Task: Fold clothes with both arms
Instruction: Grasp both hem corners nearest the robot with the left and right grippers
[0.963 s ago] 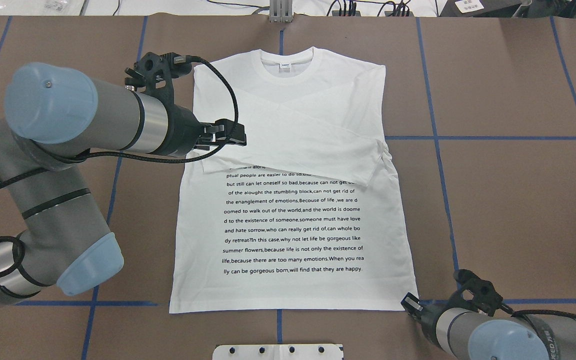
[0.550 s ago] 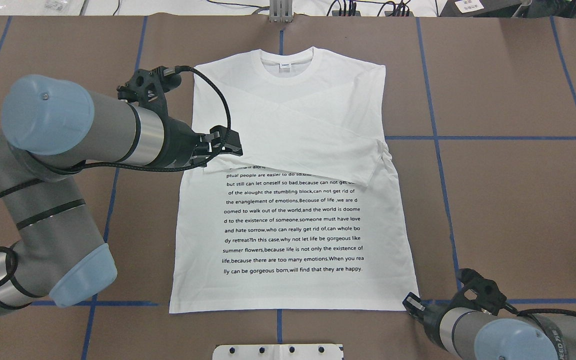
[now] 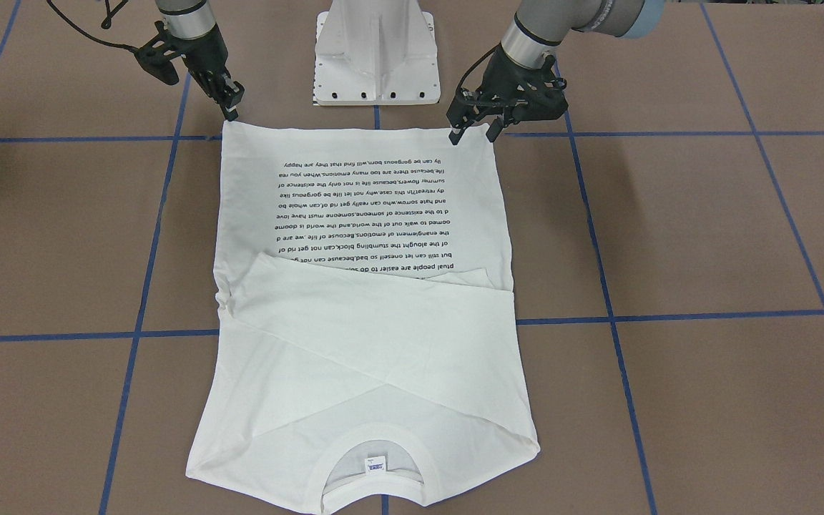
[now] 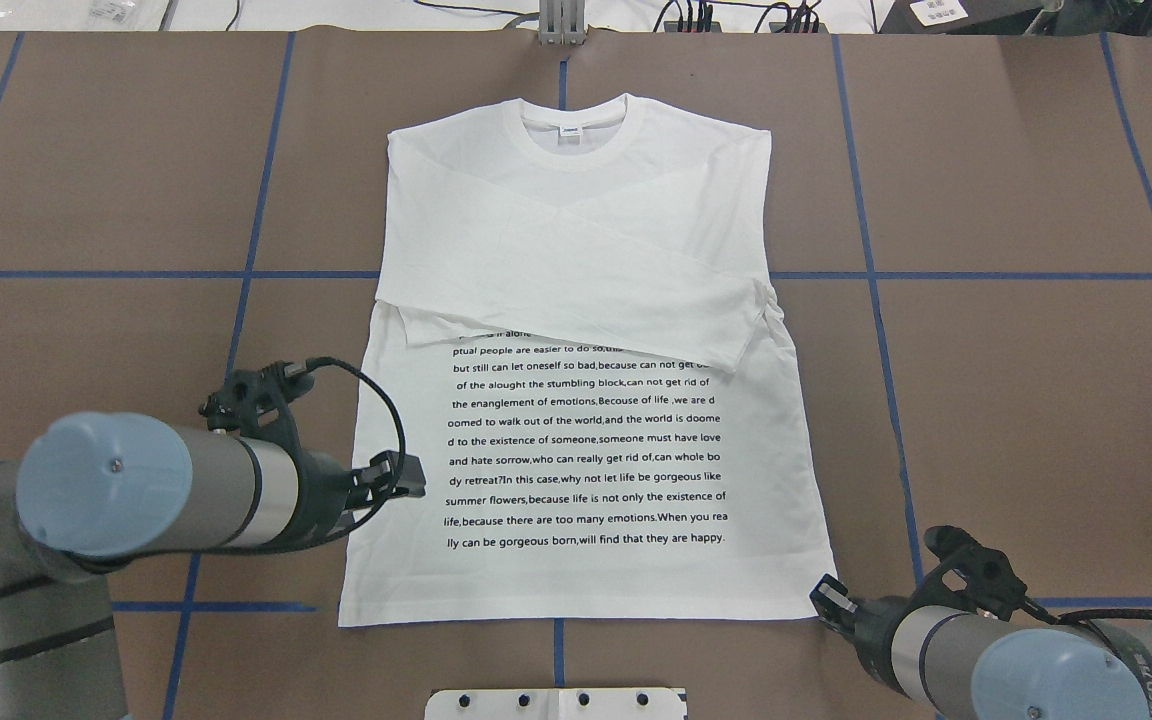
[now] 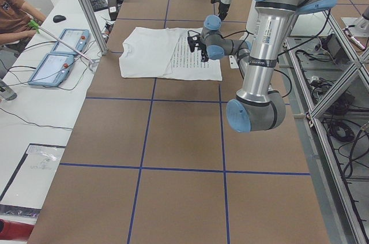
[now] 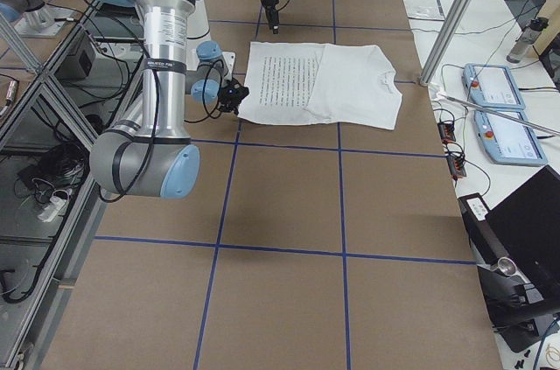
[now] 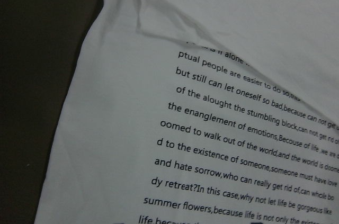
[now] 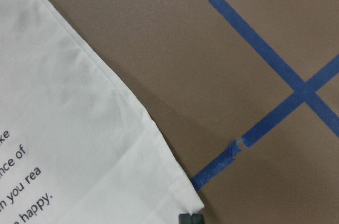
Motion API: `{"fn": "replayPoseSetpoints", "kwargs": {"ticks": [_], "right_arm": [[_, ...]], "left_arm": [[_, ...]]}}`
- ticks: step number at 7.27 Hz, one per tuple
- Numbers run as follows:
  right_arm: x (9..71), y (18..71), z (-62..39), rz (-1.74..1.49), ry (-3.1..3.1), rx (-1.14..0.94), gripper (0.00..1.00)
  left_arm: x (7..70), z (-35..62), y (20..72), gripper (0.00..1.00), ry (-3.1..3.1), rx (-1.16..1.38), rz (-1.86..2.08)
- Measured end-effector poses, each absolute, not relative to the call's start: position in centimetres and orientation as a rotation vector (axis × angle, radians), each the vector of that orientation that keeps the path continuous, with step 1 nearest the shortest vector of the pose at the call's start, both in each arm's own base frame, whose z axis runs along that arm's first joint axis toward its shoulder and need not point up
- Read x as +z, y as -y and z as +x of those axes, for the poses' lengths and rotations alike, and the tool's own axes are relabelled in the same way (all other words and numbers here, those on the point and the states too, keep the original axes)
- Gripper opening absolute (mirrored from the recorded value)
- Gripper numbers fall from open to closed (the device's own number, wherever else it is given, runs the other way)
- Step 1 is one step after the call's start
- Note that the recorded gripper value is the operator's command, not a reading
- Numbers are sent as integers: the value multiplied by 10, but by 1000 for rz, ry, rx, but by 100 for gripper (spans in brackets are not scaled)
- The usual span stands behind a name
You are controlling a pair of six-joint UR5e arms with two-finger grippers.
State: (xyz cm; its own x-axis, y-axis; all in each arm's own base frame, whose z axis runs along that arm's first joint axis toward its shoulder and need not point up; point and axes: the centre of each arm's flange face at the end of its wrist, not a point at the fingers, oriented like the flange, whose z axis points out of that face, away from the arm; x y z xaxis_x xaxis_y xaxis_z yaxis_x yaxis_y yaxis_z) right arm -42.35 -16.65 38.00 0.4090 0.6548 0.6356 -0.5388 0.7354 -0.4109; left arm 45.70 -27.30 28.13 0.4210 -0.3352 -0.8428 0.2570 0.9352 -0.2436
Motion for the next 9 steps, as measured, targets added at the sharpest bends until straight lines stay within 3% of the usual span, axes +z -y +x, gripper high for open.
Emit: {"fn": "replayPoseSetpoints", "kwargs": {"ticks": [4,5,9], "right_arm": [[380,172,-421,-142,870,766,0],[380,173,-420,-141,871,767,0],[381,174,-419,-138,867,769,0]], "left_arm": [[317,492,216,75,-899,-382,-159],[323,498,210,67,-879,-378,-166],[337,503,206,57,-848,-373,-168]]}}
